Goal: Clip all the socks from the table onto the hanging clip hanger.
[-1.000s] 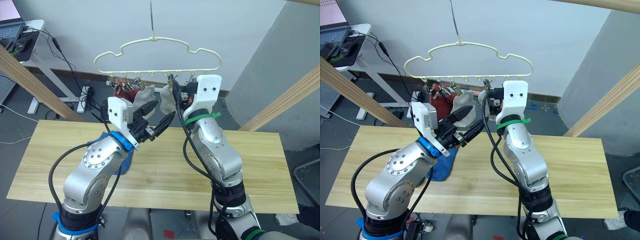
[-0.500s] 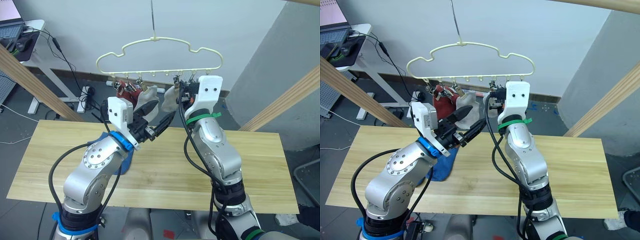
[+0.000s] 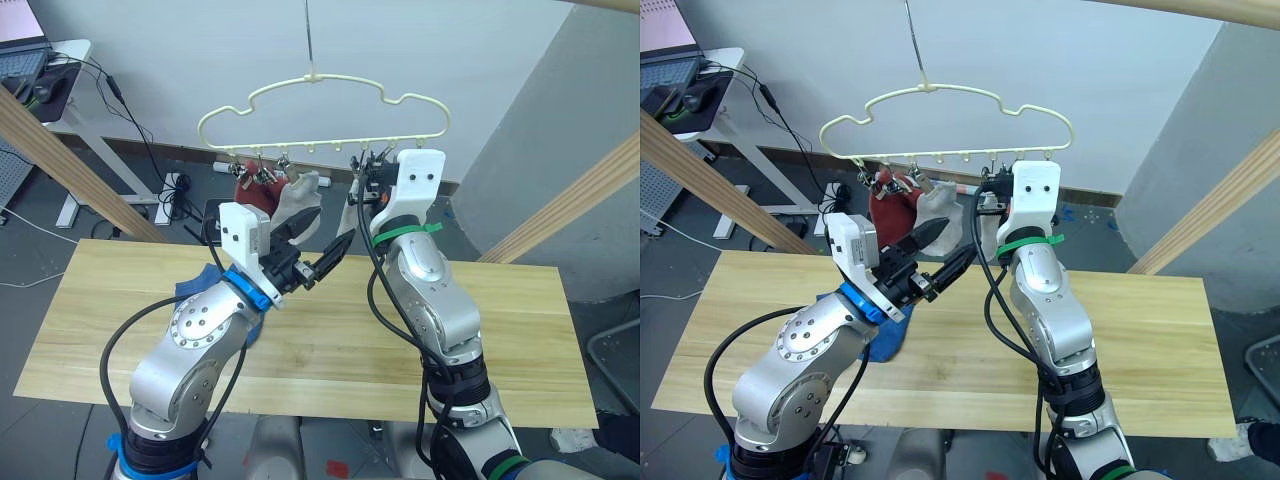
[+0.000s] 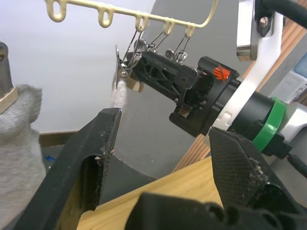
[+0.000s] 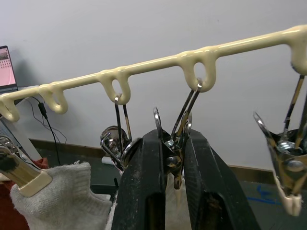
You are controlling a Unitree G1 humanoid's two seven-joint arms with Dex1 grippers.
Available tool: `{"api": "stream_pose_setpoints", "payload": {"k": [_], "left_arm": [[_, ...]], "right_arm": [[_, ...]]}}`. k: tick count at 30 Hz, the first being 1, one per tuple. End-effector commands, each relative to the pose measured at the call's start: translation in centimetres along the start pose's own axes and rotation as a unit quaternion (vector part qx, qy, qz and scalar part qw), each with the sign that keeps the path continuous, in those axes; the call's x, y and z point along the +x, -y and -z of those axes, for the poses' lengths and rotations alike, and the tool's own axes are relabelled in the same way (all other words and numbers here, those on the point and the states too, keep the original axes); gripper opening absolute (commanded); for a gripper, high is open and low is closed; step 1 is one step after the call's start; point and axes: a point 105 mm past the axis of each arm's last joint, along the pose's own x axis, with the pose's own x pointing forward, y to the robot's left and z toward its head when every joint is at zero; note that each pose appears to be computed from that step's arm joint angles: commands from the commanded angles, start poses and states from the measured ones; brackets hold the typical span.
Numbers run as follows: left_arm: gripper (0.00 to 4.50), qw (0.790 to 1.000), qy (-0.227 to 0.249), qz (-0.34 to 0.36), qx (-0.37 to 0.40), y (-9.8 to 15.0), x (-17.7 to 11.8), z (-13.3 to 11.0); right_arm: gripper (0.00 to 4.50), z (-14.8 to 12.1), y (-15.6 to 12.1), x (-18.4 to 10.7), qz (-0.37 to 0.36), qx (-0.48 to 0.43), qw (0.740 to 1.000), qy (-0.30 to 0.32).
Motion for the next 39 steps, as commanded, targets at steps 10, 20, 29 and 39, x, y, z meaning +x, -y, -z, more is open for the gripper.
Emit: {"api": "stream_pose_setpoints", "payload": {"k": [10, 20, 29, 39], "left_arm": [[3.31, 0.999, 0.025, 0.015, 0.018, 0.64, -0.01, -1.41], [3.31, 0.999, 0.025, 0.016, 0.019, 0.63, 0.09, -1.46], [3.31, 0.999, 0.027, 0.013, 0.018, 0.63, 0.12, -1.61], [3.31, 0.999, 0.028, 0.008, 0.017, 0.66, 0.07, -1.70]], "right_arm": [[0.19, -3.00, -1.43, 0.02, -0.016, 0.017, 0.998, 0.057], [2.92, -3.18, -1.42, 0.03, -0.014, 0.019, 0.998, 0.063], [2.92, -3.25, -1.65, 0.12, -0.017, 0.024, 0.997, 0.065], [2.37, -3.21, -1.58, 0.48, -0.011, 0.030, 0.997, 0.068]]}}
